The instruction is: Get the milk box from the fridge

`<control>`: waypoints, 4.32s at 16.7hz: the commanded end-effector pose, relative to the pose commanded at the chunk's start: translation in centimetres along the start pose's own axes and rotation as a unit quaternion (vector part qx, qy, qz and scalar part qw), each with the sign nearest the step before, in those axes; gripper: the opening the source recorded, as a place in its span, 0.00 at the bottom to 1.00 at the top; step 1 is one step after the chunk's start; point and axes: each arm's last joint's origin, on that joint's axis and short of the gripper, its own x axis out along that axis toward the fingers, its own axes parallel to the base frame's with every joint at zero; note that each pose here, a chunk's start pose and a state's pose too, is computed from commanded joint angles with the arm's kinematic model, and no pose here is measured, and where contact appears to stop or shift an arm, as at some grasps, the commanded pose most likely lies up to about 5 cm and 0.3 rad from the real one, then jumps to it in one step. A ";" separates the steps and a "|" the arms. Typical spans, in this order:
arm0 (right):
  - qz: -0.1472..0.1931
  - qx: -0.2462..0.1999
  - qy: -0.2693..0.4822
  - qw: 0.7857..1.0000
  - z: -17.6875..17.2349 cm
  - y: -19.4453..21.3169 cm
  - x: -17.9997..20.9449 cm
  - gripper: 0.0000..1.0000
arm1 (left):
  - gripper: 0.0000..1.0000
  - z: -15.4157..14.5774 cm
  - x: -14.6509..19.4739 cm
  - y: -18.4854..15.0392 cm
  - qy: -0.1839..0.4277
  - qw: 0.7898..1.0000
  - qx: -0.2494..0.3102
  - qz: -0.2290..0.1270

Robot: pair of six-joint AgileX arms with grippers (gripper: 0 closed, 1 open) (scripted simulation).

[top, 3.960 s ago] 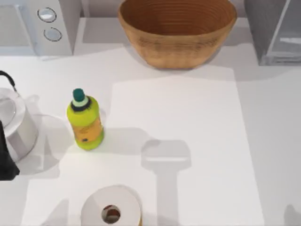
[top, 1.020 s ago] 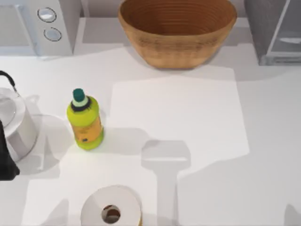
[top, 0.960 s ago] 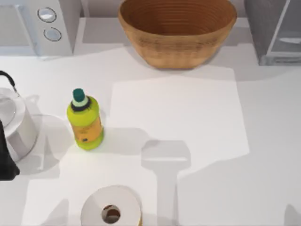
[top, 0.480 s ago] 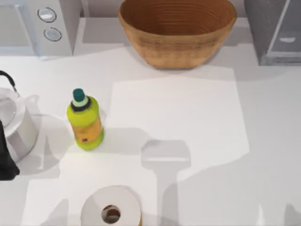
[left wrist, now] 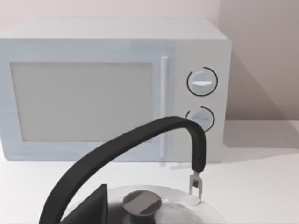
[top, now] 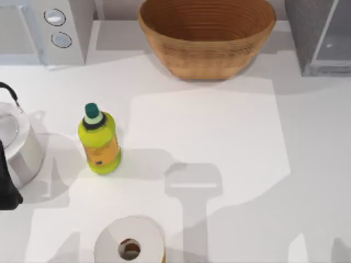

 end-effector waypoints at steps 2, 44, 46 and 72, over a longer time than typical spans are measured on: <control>-0.004 -0.001 -0.003 1.000 0.2 -0.3 -0.4 0.00 | 1.00 0.0 0.0 0.0 0.000 1.000 0.000 0.000; -0.012 0.005 -0.024 1.000 6.3 11.1 -37.0 0.00 | 1.00 0.0 0.0 0.0 0.000 1.000 0.000 0.000; -0.002 0.005 -0.005 1.000 4.5 11.3 -37.1 0.00 | 1.00 0.0 0.0 0.0 0.000 1.000 0.000 0.000; 0.233 0.002 0.010 0.972 4.1 11.8 -24.8 0.00 | 1.00 0.0 0.0 0.0 0.000 1.000 0.000 0.000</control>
